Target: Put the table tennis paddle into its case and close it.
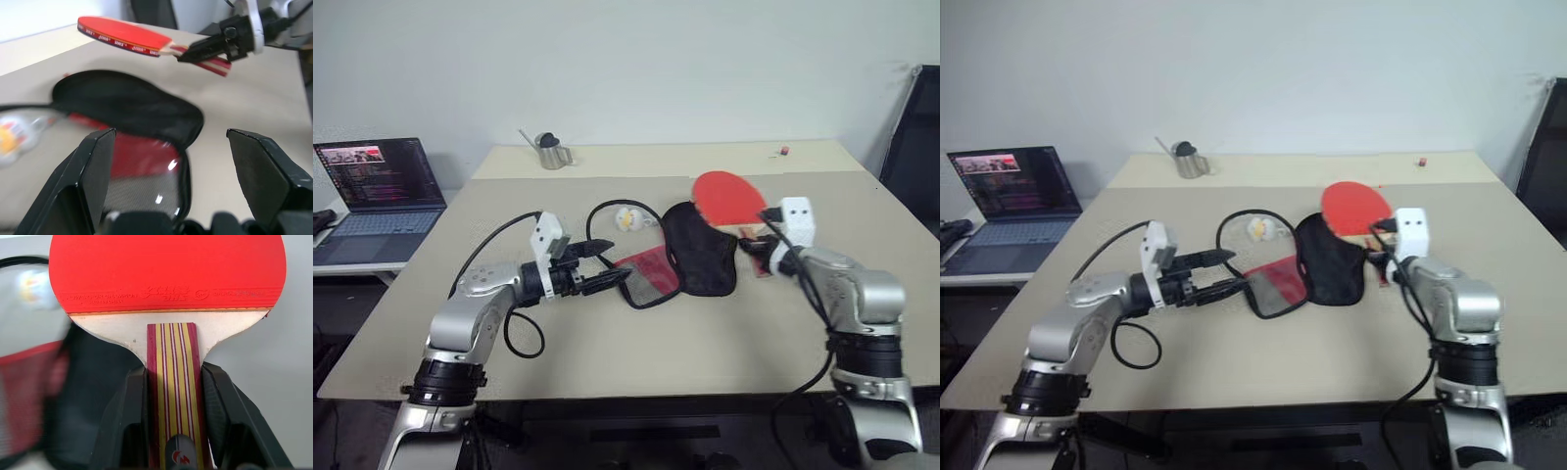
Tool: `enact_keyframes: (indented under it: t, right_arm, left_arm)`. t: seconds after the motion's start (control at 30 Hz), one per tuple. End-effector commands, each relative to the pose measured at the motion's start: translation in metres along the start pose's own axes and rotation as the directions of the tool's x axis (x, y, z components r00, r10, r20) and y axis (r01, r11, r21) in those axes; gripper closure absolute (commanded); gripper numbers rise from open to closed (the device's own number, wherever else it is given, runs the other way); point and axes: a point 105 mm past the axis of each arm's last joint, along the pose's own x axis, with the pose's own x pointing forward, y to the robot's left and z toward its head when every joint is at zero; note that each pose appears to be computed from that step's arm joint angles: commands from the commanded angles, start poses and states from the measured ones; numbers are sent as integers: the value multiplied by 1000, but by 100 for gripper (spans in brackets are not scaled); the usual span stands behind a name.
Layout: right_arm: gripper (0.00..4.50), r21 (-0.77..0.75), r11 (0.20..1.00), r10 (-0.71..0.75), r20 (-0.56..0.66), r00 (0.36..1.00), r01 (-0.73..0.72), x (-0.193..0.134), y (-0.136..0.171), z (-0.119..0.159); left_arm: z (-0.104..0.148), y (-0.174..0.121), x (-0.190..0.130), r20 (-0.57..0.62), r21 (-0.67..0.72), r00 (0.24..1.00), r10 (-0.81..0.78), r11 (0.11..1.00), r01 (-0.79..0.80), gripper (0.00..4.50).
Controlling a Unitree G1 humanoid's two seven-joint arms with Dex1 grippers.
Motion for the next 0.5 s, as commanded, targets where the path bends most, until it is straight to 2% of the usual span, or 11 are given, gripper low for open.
enact_keyframes:
  t: [0.03,0.2,0.5]
  right_arm:
    - [339,2,1000,5,83,997,-5,8,26,20]
    - [339,21,1000,-15,80,997,14,30,39,12]
    - [339,13,993,-120,63,991,119,54,26,-3]
  left_arm:
    - [12,3,-8,30,43,999,14,999,-15,54]
    - [12,3,-7,33,42,999,27,999,-28,54]
    - [12,0,-4,27,48,999,23,999,-24,54]
